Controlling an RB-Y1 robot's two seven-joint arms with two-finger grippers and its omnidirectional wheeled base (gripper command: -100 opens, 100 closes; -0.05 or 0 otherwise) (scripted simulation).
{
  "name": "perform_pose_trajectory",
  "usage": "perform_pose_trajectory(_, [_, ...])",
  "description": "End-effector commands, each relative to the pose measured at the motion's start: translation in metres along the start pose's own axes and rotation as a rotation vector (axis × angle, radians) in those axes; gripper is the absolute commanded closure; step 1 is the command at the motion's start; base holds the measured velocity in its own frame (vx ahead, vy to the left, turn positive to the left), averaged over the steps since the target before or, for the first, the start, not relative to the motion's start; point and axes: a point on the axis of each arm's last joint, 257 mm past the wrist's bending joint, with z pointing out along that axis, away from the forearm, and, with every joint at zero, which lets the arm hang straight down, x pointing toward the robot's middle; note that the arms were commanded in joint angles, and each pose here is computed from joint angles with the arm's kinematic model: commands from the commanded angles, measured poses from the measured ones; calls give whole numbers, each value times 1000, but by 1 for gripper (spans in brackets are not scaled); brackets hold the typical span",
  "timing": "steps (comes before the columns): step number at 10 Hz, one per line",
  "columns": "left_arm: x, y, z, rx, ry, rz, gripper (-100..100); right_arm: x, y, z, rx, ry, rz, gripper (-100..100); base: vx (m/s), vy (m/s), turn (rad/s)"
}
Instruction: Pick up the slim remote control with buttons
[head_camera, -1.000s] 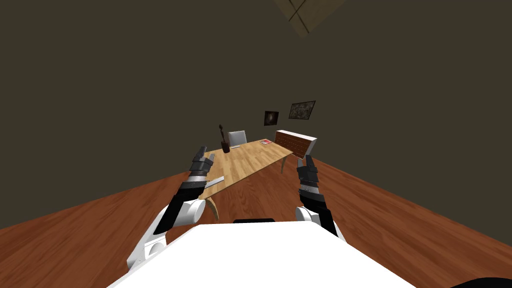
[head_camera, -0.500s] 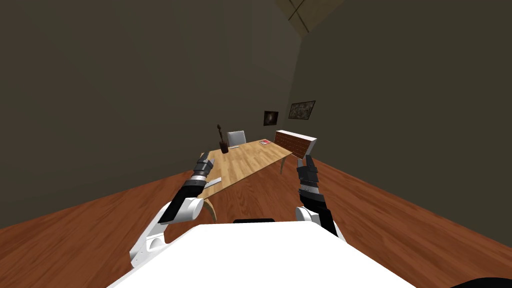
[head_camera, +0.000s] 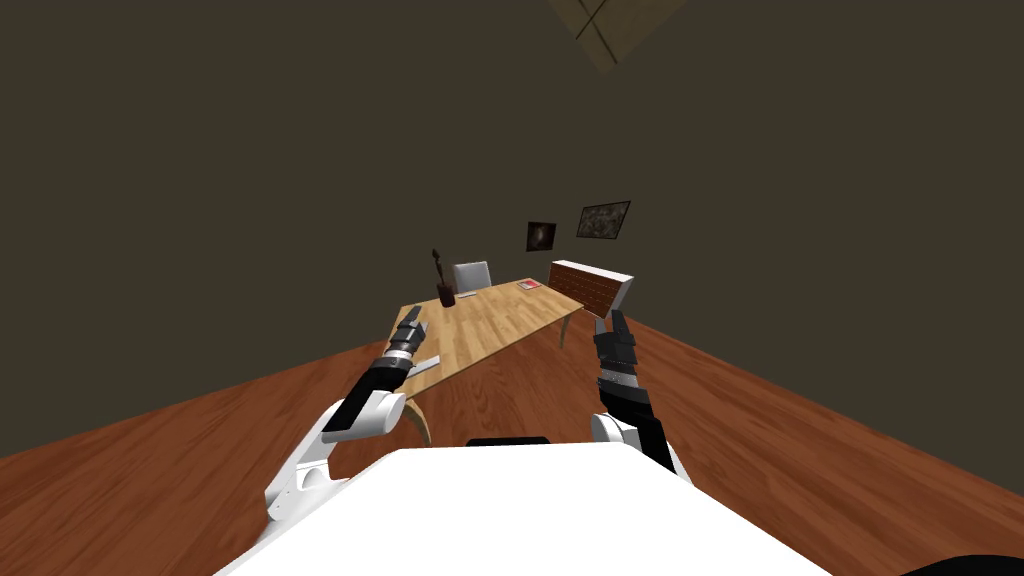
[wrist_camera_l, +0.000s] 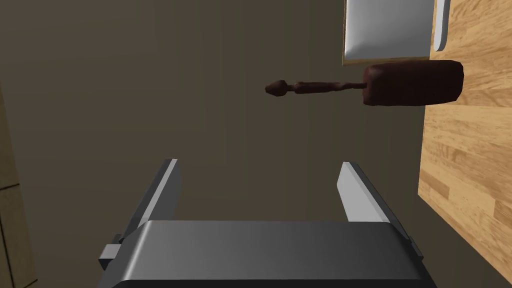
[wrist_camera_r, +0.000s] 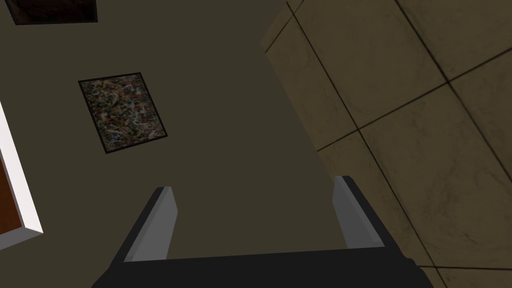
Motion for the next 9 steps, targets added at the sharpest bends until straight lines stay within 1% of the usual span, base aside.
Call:
perform_pose_trajectory(1, [-5,13,3,-49,-4,6,-100,0,0,0,0,0,0,0,25,-41,3])
perform_pose_trajectory(2, [-16,29,7,-93,-13,17,-100,0,0,0,0,0,0,0,30,-55,-4])
perform_pose_trajectory(3, [-16,37,6,-121,-13,17,-100,0,0,0,0,0,0,0,30,-51,0])
perform_pose_trajectory(4, [-16,39,6,-129,-14,17,-100,0,0,0,0,0,0,0,17,-21,4])
perform_pose_trajectory(5, [-27,57,8,-181,-25,26,-100,0,0,0,0,0,0,0,28,-31,-12])
perform_pose_trajectory(6, [-27,62,7,-202,-25,26,-100,0,0,0,0,0,0,0,25,-38,-2])
perform_pose_trajectory(7, [-40,79,9,-249,-37,33,-100,0,0,0,0,0,0,0,41,-54,-12])
perform_pose_trajectory(8, [-40,87,7,-280,-38,33,-100,0,0,0,0,0,0,0,31,-46,-3])
perform_pose_trajectory(9, [-51,98,10,-319,-49,38,-100,0,0,0,0,0,0,0,32,-46,-16])
